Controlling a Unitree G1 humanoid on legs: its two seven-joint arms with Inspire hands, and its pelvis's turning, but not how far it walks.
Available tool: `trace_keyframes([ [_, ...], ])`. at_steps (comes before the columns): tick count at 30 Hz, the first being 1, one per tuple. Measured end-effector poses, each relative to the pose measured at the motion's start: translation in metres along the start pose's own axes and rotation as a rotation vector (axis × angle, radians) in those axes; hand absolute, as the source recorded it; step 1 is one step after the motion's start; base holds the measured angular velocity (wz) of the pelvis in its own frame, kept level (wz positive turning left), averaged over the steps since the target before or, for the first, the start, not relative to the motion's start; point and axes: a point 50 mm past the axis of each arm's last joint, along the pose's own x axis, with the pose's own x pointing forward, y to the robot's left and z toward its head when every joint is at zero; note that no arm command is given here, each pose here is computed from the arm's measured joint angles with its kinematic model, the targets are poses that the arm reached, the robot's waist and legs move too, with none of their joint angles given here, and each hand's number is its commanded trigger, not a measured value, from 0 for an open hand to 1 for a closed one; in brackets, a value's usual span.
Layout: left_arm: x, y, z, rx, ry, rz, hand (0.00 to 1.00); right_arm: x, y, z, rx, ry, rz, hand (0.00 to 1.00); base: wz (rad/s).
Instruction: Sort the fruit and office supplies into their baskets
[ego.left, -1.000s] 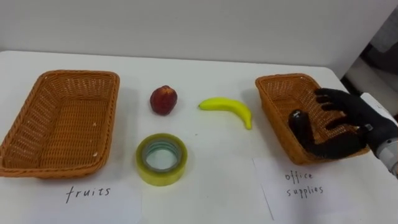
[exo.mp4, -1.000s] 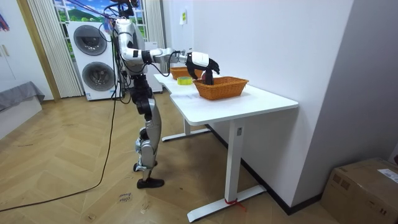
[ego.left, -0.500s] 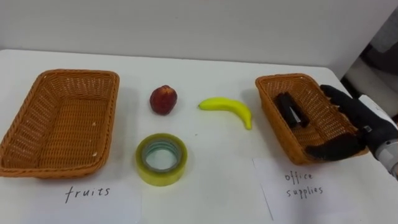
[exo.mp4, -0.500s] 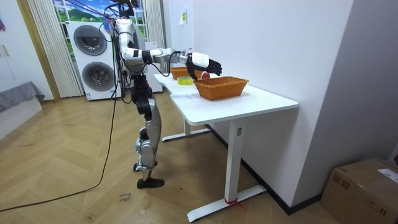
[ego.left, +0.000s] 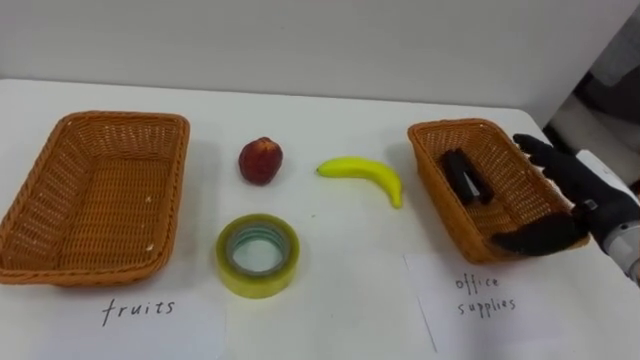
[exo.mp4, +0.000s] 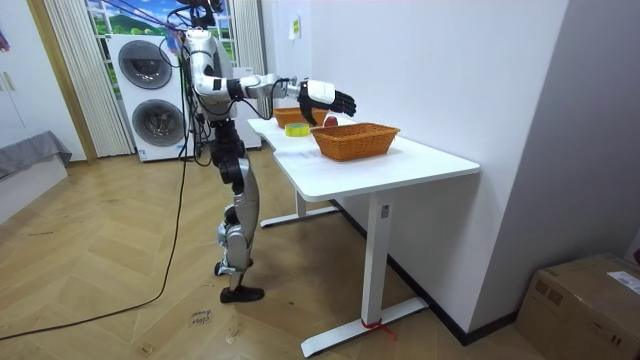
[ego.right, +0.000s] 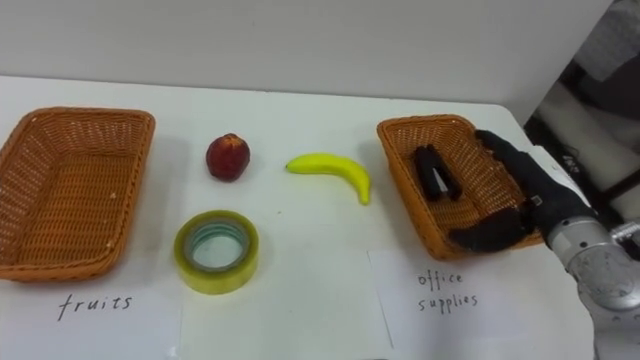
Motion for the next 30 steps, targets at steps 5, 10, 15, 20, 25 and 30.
trace_keyframes([
  [5,0.000,0.001,0.003,-0.002,-0.014,0.005,0.00,0.003,-0.008,0.017,-0.013,-0.069,-0.049,0.00,0.00],
  [10,0.001,0.002,0.008,-0.003,-0.027,0.007,0.00,0.012,-0.021,0.036,-0.007,-0.142,-0.132,0.00,0.00],
  [15,0.001,0.003,0.013,-0.004,-0.039,0.008,0.00,0.010,-0.027,0.054,0.009,-0.228,-0.180,0.00,0.00],
  [20,0.001,0.004,0.017,-0.001,-0.058,0.020,0.00,0.005,-0.028,0.071,-0.010,-0.305,-0.195,0.00,0.04],
  [25,0.001,0.002,0.013,0.003,-0.045,0.023,0.00,0.004,-0.022,0.088,-0.025,-0.378,-0.175,0.00,0.05],
  [30,0.000,0.001,0.011,0.003,-0.037,0.013,0.00,0.008,-0.017,0.097,-0.043,-0.401,-0.159,0.00,0.13],
])
